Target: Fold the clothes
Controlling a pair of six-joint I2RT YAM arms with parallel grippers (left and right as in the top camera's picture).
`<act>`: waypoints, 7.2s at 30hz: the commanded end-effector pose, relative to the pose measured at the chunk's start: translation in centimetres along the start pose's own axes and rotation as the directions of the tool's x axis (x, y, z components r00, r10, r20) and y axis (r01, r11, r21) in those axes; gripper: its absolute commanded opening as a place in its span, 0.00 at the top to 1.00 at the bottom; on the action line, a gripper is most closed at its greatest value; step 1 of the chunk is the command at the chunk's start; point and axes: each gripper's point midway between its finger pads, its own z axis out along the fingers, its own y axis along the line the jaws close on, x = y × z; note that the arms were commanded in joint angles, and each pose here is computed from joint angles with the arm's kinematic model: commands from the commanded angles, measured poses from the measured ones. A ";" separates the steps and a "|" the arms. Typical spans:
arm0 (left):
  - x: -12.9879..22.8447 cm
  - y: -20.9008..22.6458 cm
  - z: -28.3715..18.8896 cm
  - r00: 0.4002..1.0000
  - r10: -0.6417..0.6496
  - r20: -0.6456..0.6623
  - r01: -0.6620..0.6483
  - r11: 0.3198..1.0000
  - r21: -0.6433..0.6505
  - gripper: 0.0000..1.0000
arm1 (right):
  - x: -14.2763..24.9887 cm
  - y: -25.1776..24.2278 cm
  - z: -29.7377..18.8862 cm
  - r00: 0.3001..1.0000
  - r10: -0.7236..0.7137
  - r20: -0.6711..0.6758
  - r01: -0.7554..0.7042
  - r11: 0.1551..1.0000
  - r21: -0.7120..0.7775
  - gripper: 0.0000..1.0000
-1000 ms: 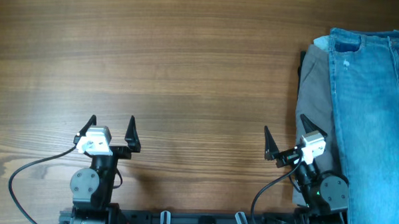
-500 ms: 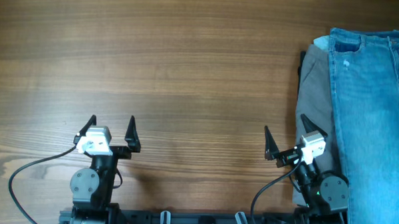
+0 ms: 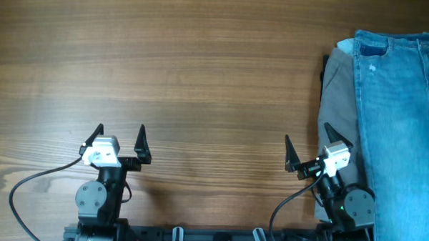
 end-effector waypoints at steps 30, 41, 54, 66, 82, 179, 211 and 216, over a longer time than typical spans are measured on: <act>-13.3 -4.5 1.4 0.966 -0.045 -0.255 0.078 0.990 0.122 0.00 | -9.1 1.1 1.8 0.902 0.153 -0.405 -0.196 0.978 -0.066 0.00; -9.2 -4.9 7.5 0.707 -0.065 -0.704 0.146 0.988 0.055 0.00 | -2.4 2.3 10.2 0.504 0.378 -0.777 -0.494 0.863 0.100 0.00; -9.4 -5.6 7.9 0.713 -0.066 -0.698 0.172 0.982 0.083 0.00 | -1.2 -21.0 18.0 0.671 0.545 -0.504 -0.069 0.722 0.689 0.00; -9.4 -5.6 7.9 0.713 -0.066 -0.698 0.173 0.981 0.083 0.04 | 12.6 -26.1 15.6 0.433 0.614 -0.660 -0.042 0.745 0.666 0.41; -9.4 -5.6 7.9 0.713 -0.066 -0.698 0.173 0.981 0.084 0.03 | 16.2 -28.5 12.7 0.375 0.630 -0.680 0.157 0.680 0.717 0.67; 4.5 16.6 20.4 0.424 -0.500 -0.755 0.583 0.789 -0.196 0.71 | -10.6 -0.8 9.3 0.394 0.486 -0.780 -0.244 0.873 0.421 0.17; 15.9 25.6 18.0 0.341 -0.684 -0.645 0.225 0.726 -0.650 0.78 | -10.0 -1.2 9.2 0.383 0.508 -0.772 -0.231 0.862 0.452 0.13; 12.0 23.8 19.9 0.366 -0.657 -0.659 0.386 0.751 -0.535 0.59 | -6.8 -1.1 10.7 0.330 0.479 -0.814 -0.188 0.878 0.440 0.19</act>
